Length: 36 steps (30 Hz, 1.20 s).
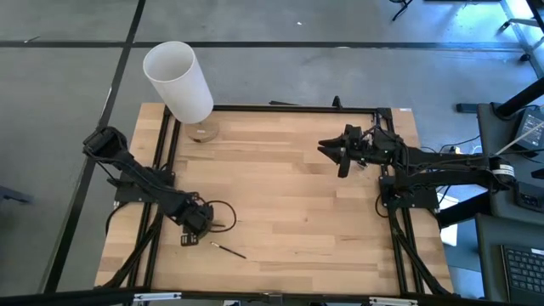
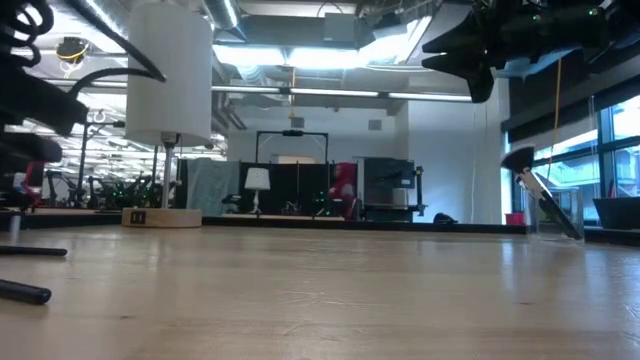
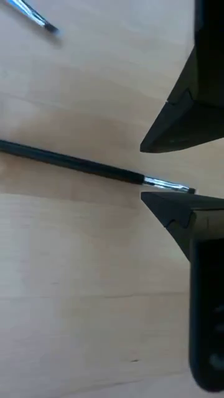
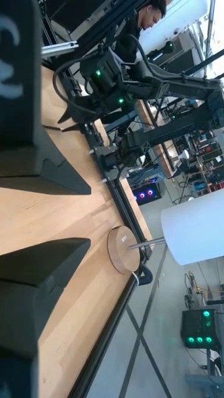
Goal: Sort items
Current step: Put the lip brush into the top section of the transparent organizer
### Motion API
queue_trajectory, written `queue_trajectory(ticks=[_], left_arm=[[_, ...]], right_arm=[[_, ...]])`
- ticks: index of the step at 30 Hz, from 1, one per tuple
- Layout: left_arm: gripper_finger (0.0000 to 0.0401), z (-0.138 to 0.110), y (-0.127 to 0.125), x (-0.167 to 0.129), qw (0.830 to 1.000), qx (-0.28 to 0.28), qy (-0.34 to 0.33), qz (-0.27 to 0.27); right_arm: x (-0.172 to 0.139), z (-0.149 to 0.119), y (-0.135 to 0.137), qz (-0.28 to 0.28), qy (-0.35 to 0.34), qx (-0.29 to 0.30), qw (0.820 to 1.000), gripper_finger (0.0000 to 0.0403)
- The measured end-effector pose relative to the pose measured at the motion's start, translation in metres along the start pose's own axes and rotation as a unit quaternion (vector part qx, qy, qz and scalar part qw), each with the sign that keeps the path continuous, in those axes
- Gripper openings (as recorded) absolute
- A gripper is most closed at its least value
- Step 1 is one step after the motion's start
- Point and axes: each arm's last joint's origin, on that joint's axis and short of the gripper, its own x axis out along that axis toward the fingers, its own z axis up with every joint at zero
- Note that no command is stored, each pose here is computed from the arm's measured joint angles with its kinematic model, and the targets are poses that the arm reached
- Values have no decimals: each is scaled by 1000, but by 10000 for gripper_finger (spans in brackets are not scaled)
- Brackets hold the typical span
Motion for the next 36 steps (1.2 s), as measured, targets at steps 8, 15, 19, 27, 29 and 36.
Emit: queue_trajectory(ticks=[8, 15, 19, 27, 29, 36], left_arm=[[90, -9, 8, 15, 999, -36, 13, 16], [41, -9, 9, 16, 999, -8, 4, 31], [11, -6, 6, 13, 999, 30, -1, 41], [24, 9, -1, 1, 986, 125, -69, 86], [24, 12, -2, -2, 979, 148, -86, 111], [15, 34, -3, -21, 946, 213, -152, 191]], right_arm=[[0, 0, 0, 0, 0, 0, 1000, 122], [0, 0, 0, 0, 0, 0, 1000, 122], [0, 0, 0, 0, 0, 0, 1000, 122], [2, -1, 0, -2, 5, 0, 1000, 122], [4, -3, -1, -5, 12, 0, 1000, 122], [15, -14, -4, -15, 41, 11, 999, 122]])
